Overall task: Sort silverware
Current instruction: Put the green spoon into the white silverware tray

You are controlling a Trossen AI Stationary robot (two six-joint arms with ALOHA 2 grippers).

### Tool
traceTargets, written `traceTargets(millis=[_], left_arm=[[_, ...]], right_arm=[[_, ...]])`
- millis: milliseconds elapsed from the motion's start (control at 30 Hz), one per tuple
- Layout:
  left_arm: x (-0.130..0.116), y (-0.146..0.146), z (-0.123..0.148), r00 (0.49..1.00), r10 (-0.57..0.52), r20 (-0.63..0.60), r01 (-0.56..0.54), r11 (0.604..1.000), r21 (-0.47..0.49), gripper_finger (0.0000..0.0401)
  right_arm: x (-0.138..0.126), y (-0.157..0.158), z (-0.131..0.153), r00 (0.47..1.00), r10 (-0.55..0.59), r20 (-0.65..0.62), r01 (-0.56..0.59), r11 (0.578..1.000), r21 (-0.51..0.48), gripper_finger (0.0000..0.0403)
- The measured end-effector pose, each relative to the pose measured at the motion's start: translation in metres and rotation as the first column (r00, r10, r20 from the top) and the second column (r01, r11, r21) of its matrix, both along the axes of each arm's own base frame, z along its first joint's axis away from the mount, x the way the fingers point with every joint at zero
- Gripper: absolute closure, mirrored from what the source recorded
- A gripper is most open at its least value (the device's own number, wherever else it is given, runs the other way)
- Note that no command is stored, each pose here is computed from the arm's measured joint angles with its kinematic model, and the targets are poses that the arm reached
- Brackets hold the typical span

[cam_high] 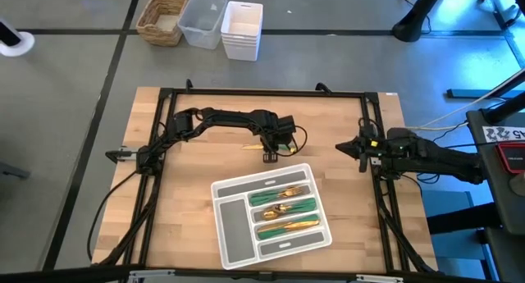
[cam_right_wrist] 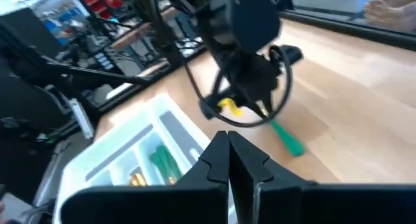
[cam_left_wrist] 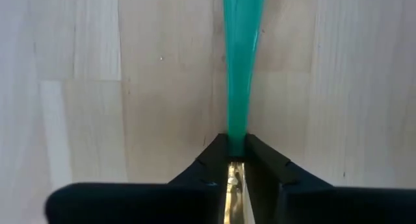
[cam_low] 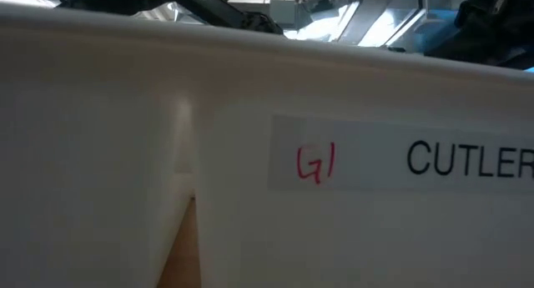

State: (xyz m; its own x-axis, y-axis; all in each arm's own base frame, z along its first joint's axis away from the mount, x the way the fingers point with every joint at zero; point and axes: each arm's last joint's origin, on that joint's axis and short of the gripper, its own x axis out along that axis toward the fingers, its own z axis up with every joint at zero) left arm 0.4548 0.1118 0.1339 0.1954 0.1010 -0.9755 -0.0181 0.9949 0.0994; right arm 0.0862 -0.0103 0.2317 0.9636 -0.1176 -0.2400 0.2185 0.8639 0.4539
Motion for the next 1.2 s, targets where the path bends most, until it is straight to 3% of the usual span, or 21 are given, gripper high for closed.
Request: traceTargets(millis=[133,533,933,1200], left_arm=[[0.0,0.0,-0.001,1.0,0.002,-0.002,-0.002,1.0,0.0,0.0389],[0.0,0.0,0.0,0.999,0.037,0.002,-0.037,0.999,-0.007,0.0388],[-0.007,0.004,0.037,0.995,0.053,0.089,-0.05,0.998,-0.038,0.0385],[-0.008,0.005,0.044,0.992,0.063,0.11,-0.055,0.996,-0.069,0.0398]], right_arm=[[-0.001,-0.001,-0.001,0.999,-0.044,-0.018,0.043,0.998,-0.044,0.0402],[-0.001,-0.002,-0.001,0.998,-0.052,-0.021,0.05,0.997,-0.061,0.0402],[-0.001,-0.002,-0.001,0.998,-0.051,-0.022,0.05,0.997,-0.06,0.0402],[-0.001,-0.002,-0.001,0.999,-0.043,-0.022,0.042,0.997,-0.058,0.0402]])
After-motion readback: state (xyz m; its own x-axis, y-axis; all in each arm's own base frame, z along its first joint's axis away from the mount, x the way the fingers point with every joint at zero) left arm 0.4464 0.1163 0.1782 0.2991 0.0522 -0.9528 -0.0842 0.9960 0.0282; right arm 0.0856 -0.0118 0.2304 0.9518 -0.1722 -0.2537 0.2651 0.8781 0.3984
